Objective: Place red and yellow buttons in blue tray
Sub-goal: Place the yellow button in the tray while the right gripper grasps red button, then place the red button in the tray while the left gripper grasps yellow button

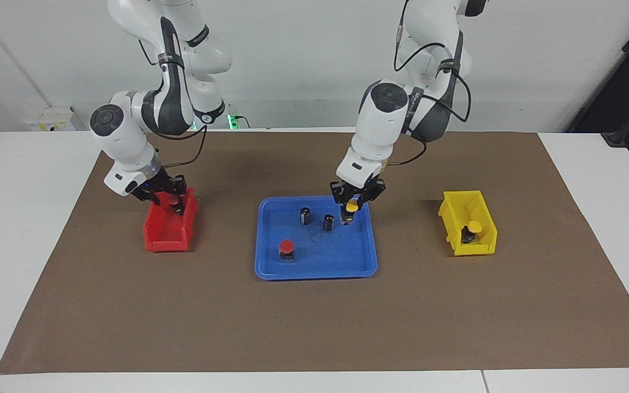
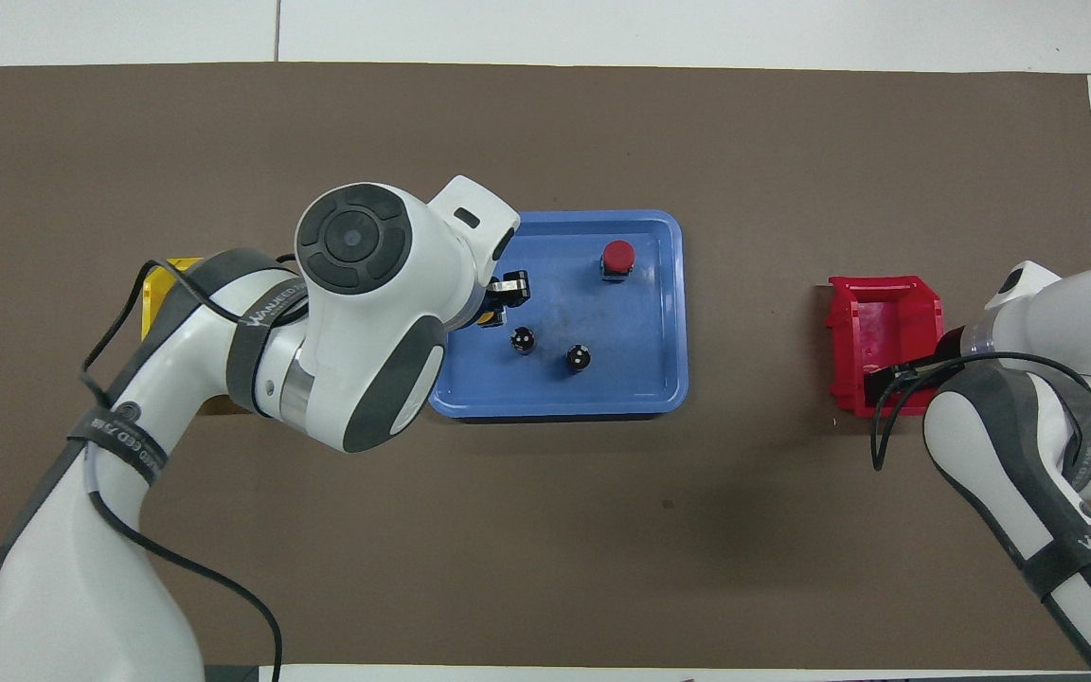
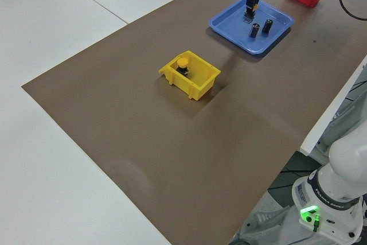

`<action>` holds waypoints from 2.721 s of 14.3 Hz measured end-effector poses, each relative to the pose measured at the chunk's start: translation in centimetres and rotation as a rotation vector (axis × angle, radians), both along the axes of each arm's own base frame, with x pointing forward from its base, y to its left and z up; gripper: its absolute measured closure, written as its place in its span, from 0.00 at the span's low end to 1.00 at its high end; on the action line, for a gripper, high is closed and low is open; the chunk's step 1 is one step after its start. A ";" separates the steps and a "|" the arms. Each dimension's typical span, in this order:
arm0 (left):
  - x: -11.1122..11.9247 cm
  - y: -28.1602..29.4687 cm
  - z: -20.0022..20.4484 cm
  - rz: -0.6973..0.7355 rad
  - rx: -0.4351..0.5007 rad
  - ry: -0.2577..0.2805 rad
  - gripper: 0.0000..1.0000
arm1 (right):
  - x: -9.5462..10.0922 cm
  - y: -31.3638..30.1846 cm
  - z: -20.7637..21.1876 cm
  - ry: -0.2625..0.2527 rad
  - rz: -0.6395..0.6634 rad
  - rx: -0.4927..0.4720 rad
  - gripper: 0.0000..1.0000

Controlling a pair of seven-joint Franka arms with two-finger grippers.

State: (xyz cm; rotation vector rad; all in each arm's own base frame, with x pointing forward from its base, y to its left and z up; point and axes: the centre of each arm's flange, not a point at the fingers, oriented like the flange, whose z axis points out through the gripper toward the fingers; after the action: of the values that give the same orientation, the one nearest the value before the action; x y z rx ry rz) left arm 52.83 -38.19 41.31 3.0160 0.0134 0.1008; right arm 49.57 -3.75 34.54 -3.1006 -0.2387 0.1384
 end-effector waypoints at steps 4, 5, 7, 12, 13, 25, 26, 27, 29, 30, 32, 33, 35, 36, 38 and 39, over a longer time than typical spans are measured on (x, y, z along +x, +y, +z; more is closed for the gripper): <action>3.5 -1.9 -3.1 -0.030 0.013 -0.024 0.59 | -0.4 0.1 -0.3 -0.001 0.002 0.000 0.34; 4.1 -2.3 -3.6 -0.032 0.016 -0.024 0.59 | -0.5 0.2 -0.3 0.000 0.003 0.000 0.37; 4.4 -3.3 -4.8 -0.043 0.026 -0.014 0.59 | -0.5 0.3 -0.3 0.000 0.005 0.000 0.44; 4.8 -4.5 -5.5 -0.057 0.041 0.002 0.59 | -0.4 0.8 -0.2 -0.005 0.016 0.000 0.59; 4.9 -4.6 -5.6 -0.058 0.041 0.002 0.59 | -0.1 1.1 0.1 -0.011 0.022 -0.001 0.59; 6.3 -3.7 -0.8 -0.043 0.046 0.013 0.00 | 9.1 10.6 16.8 -0.014 0.005 -0.015 0.59; 7.1 -2.0 1.2 -0.017 0.040 0.016 0.00 | 9.6 12.3 17.4 -0.022 -0.009 -0.013 0.59; 7.9 0.6 3.0 0.013 0.044 0.032 0.00 | 10.1 13.7 17.7 -0.029 -0.029 0.000 0.59; 9.1 6.9 5.8 0.005 0.067 0.086 0.00 | 11.0 16.3 18.3 -0.034 -0.074 0.021 0.59; 9.5 10.3 6.5 -0.026 0.074 0.112 0.00 | 11.5 18.4 18.5 -0.030 -0.097 0.020 0.59; 9.9 17.1 6.5 -0.064 0.072 0.147 0.00 | 12.7 24.4 18.8 -0.042 -0.146 0.018 0.59; 9.7 20.1 6.0 -0.066 0.069 0.160 0.00 | 13.3 27.2 18.4 -0.045 -0.171 0.016 0.59; 9.0 24.4 4.0 -0.079 0.059 0.156 0.00 | 14.6 31.8 16.1 -0.043 -0.235 0.008 0.59; 8.7 26.1 2.9 -0.094 0.055 0.150 0.00 | 15.1 33.4 14.6 -0.038 -0.261 0.002 0.59; 8.1 29.3 1.3 -0.123 0.049 0.149 0.00 | 16.3 35.7 11.8 -0.041 -0.327 -0.002 0.59; 8.0 30.6 1.0 -0.128 0.046 0.147 0.00 | 16.7 36.5 10.6 -0.045 -0.352 -0.001 0.59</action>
State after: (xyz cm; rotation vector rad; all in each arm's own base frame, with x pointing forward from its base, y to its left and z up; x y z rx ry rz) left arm 60.83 -7.54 42.29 3.0531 -0.1695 -0.1342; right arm 66.28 32.80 45.17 -3.0863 0.3060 0.0590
